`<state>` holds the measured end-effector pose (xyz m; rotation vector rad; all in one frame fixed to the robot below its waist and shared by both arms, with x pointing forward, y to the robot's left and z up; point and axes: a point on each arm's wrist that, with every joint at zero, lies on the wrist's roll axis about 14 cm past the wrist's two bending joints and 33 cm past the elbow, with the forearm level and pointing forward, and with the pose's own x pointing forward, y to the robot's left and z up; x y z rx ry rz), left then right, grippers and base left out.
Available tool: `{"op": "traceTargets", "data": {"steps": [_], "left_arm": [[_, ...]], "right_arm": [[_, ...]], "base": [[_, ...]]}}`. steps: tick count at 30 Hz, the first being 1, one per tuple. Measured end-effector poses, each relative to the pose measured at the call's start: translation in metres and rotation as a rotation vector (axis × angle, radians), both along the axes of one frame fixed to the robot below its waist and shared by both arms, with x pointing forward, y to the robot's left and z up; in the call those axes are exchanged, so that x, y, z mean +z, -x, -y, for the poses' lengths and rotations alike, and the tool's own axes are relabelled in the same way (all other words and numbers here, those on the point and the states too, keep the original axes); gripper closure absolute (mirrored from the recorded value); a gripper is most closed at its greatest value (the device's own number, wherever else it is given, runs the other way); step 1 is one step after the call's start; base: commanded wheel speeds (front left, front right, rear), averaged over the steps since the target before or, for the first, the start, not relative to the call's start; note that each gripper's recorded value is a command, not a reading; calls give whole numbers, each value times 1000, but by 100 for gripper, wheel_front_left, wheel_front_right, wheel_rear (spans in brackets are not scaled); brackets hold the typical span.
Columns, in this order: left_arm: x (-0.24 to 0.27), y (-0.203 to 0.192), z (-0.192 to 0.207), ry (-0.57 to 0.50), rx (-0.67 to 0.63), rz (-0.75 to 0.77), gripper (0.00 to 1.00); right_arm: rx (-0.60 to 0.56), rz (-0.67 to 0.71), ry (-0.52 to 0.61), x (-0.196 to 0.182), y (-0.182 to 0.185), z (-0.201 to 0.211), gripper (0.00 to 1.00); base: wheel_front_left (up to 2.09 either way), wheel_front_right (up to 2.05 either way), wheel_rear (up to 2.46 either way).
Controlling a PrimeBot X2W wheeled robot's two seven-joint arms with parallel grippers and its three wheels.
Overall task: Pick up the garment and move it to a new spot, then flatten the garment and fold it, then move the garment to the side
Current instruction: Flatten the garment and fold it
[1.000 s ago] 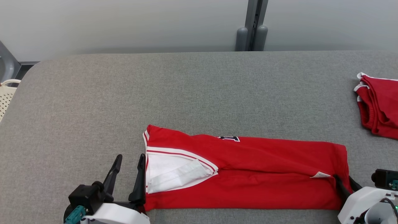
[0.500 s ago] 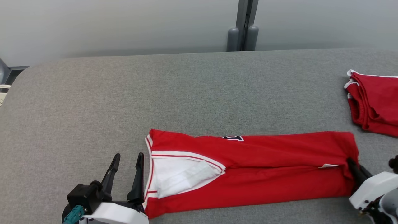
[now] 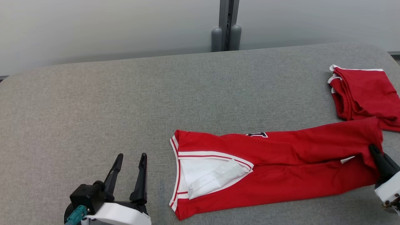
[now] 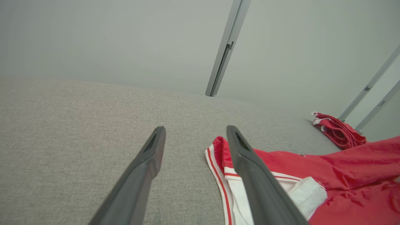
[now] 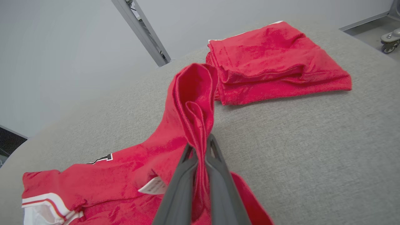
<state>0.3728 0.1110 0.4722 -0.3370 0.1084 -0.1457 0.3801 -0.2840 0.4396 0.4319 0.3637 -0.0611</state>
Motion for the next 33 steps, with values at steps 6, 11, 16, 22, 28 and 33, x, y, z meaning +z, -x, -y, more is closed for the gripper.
{"op": "traceTargets", "data": {"steps": [6,11,16,22,28,33], "left_arm": [[1,1,1,-1,-6,-1,0],[2,4,-5,-6,9,2,0],[3,7,-9,-7,23,6,0],[4,8,-12,-7,33,6,0],[4,10,-14,-3,43,4,0],[2,12,-16,0,50,-1,0]], "right_arm": [[128,56,-117,23,-7,-54,100],[286,108,-221,52,-8,-112,100],[414,117,-318,68,-3,-163,100],[511,107,-422,76,2,-210,100],[604,71,-476,73,4,-259,100],[636,21,-488,59,5,-285,100]], "base": [[0,0,0],[0,0,0],[0,0,0],[0,0,0],[0,0,0],[0,0,0]]}}
